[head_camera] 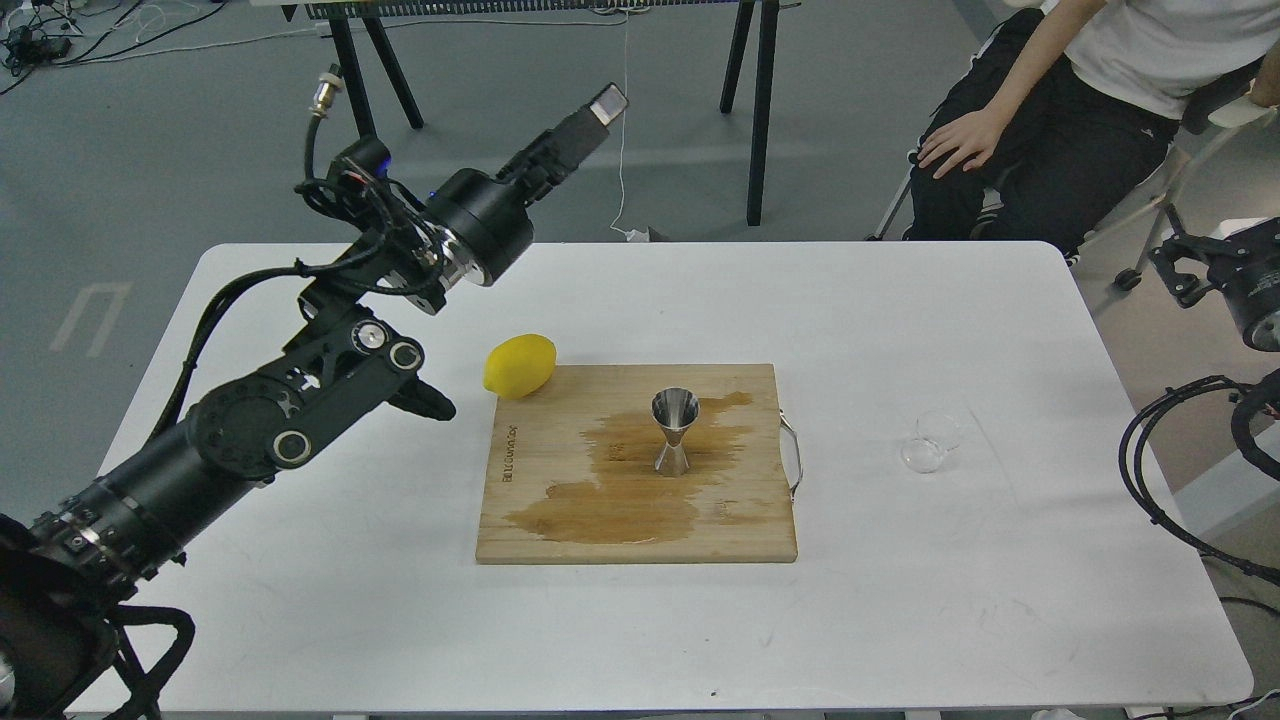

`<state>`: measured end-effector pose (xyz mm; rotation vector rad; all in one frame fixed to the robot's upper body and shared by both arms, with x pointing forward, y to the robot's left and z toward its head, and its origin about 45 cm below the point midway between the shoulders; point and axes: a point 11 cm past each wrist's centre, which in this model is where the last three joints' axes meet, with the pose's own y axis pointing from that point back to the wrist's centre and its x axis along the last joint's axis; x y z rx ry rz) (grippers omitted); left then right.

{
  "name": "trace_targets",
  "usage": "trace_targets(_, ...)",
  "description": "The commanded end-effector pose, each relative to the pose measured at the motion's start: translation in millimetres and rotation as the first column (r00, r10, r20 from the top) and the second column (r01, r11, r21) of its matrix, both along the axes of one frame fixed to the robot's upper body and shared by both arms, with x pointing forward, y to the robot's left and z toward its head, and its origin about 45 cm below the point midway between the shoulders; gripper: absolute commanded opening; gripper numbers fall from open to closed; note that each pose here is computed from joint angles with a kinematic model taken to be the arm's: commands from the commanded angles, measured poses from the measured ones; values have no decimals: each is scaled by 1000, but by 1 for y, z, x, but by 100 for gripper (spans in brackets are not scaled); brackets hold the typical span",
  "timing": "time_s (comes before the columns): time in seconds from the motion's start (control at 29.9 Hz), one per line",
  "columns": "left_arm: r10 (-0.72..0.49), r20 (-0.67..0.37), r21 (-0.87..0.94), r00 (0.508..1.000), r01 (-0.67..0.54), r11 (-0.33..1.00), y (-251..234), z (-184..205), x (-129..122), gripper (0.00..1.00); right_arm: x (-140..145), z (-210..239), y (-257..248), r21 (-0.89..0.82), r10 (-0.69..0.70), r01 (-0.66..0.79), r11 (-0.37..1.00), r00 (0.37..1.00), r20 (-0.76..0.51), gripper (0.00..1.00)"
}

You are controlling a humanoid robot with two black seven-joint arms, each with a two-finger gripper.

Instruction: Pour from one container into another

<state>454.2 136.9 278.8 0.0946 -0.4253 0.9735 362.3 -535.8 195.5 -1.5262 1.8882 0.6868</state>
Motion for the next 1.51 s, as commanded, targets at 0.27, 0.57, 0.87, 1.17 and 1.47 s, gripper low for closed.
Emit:
trace_targets(0.27, -58, -395, -692, 917, -255, 675, 90, -9, 29, 100, -58, -16, 42, 230, 95, -111, 967, 992, 80, 100)
trace_targets(0.57, -63, -515, -772, 855, -431, 467, 136, -54, 27, 100, -132, -52, 73, 323, 121, -117, 939, 993, 7, 100)
trace_targets(0.87, -21, -517, -765, 856, -451, 460, 152, -56, 25, 100, -151, -91, 107, 471, 133, -66, 880, 985, -111, 100)
trace_targets(1.17, 12, -510, -757, 860, -455, 469, 168, -50, 26, 100, -140, -119, 169, 613, 251, -107, 783, 956, -154, 99)
trace_targets(1.47, 28, -501, -756, 865, -453, 472, 176, -44, 27, 100, -119, -145, 199, 663, 258, 6, 749, 918, -300, 100)
